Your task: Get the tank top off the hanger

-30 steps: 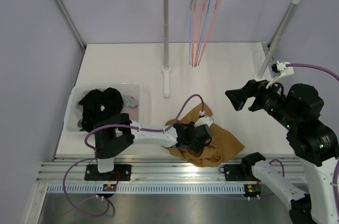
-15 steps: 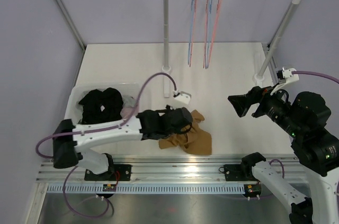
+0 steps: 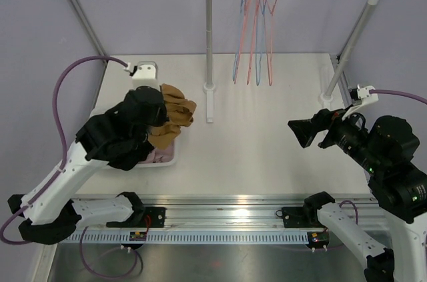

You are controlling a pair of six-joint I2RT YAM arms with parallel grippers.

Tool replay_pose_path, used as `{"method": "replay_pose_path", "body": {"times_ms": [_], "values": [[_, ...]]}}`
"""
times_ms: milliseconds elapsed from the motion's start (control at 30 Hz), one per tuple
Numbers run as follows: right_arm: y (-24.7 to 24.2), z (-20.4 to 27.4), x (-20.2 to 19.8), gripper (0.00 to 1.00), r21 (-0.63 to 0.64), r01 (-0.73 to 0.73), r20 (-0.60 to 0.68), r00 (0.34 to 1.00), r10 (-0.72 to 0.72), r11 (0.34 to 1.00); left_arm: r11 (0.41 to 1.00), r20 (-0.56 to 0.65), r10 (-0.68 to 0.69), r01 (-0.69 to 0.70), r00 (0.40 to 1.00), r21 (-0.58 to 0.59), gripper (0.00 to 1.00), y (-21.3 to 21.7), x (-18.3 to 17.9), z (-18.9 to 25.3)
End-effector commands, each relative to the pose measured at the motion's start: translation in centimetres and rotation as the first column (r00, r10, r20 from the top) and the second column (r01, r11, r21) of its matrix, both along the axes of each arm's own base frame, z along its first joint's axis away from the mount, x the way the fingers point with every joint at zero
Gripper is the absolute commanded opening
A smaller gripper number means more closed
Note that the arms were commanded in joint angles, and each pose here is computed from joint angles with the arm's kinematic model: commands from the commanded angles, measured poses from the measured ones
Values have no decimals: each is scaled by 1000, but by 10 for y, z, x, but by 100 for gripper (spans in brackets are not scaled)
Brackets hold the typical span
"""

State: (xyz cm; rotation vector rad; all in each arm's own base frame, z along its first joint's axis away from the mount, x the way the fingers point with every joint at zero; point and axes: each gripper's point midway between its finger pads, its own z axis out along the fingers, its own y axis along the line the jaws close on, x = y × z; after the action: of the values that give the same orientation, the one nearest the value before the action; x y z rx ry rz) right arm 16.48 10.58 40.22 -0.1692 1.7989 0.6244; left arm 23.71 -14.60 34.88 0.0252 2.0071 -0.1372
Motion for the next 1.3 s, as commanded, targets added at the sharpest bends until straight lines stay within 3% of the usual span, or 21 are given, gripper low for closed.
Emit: {"method": "replay_pose_path", "body": {"times_ms": [0, 200, 433, 533, 600, 733, 867, 1000, 1067, 1133, 1267], "values": [[0, 15, 4, 100, 8, 5, 49, 999, -6, 1000, 996, 21, 78, -79, 997, 51, 0, 41, 2, 14], [5, 18, 6, 100, 14, -17, 50, 999, 17, 1000, 974, -82, 214, -206, 973, 88, 0, 89, 13, -23], [15, 22, 14, 99, 24, -55, 54, 997, 54, 998, 915, -348, 402, -360, 847, 181, 0, 157, 30, -122], [20, 21, 19, 100, 23, -72, 48, 996, 71, 997, 917, -489, 395, -306, 778, 254, 0, 152, 39, -173], [21, 21, 20, 100, 21, -81, 46, 996, 80, 996, 913, -588, 405, -277, 700, 300, 0, 149, 43, -207], [26, 15, 21, 100, 21, -104, 37, 994, 103, 994, 924, -667, 377, -208, 643, 321, 0, 137, 43, -255], [28, 6, 20, 100, 17, -119, 23, 993, 119, 993, 925, -712, 375, -192, 594, 327, 3, 135, 36, -269], [27, 3, 19, 99, 3, -119, 24, 993, 119, 993, 914, -645, 402, -242, 650, 326, 20, 141, 40, -241], [25, 3, 18, 100, -6, -114, 22, 993, 114, 993, 926, -588, 374, -260, 717, 272, 32, 137, 44, -211], [25, 4, 19, 99, -9, -114, 19, 993, 115, 993, 943, -534, 332, -260, 778, 207, 51, 131, 45, -182], [23, 5, 18, 99, -18, -107, 23, 994, 107, 994, 955, -426, 297, -266, 855, 130, 73, 126, 44, -127]]}}
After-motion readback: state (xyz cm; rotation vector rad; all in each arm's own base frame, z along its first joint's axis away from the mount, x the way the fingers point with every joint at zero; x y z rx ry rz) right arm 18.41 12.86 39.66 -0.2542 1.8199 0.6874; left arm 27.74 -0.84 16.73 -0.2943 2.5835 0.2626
